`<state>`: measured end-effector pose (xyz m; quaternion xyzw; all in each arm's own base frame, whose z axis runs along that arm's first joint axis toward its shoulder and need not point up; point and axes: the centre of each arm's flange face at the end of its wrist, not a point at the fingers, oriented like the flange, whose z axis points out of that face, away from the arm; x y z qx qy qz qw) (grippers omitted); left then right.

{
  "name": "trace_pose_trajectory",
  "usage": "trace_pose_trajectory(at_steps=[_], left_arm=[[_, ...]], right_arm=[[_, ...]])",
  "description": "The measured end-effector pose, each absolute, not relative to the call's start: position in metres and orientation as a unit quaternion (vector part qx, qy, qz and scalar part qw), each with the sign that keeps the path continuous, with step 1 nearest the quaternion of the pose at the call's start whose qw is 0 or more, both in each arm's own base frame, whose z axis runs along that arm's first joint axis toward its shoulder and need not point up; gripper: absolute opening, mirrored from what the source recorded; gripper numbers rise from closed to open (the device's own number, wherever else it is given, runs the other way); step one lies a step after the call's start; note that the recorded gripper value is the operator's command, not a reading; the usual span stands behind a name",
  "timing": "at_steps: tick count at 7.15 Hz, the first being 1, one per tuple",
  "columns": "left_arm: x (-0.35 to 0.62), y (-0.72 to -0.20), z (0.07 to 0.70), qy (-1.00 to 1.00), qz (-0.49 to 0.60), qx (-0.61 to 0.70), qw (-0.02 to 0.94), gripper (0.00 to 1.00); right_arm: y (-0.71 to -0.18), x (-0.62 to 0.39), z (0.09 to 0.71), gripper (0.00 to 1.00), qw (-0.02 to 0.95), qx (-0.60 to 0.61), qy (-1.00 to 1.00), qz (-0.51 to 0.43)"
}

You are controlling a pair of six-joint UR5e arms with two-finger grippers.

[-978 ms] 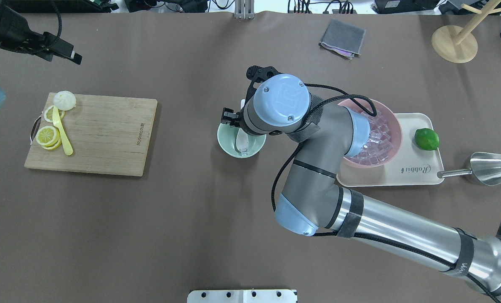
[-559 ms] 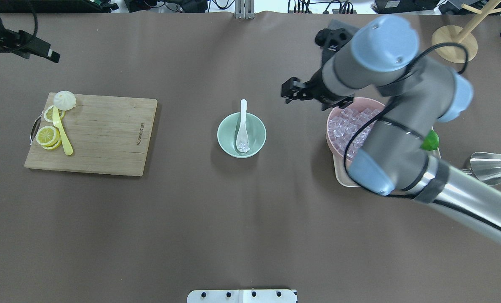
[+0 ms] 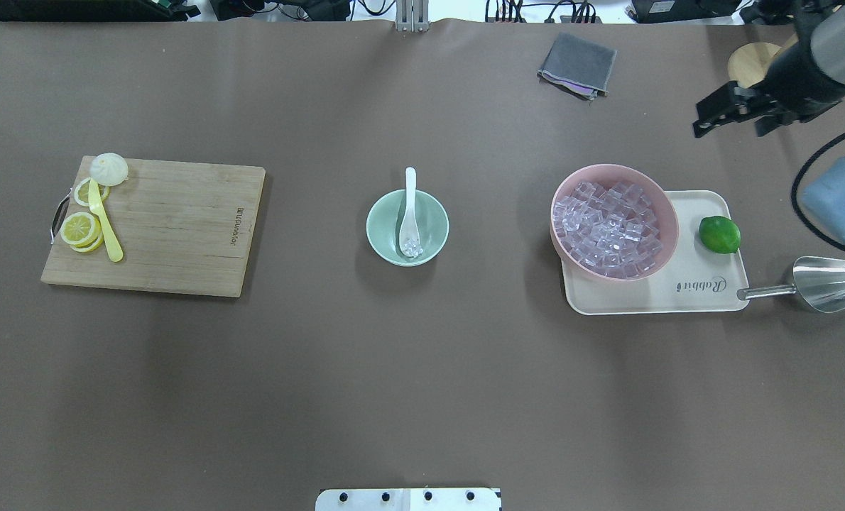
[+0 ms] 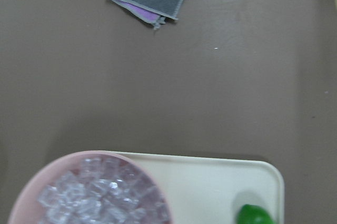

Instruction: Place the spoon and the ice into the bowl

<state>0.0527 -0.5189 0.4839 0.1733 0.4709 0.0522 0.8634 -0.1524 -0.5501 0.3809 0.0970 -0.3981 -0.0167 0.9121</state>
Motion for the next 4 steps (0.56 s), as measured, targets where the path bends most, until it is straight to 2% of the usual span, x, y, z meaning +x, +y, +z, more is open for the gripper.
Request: trace_pose_trajectory(at_steps=[2,4], left_arm=[[0.034,-0.483,0.518,0.46,0.036,0.165,0.872,0.98],[0.029,-0.472,0.54,0.448,0.034,0.169,0.877,0.98]], right_arm=[[-0.564,-0.07,0.469,1.0,0.919,0.1,-0.374,-0.073],[-0.57,-0.015,0.535,1.0,0.921,0.096,-0.362,-0.105]])
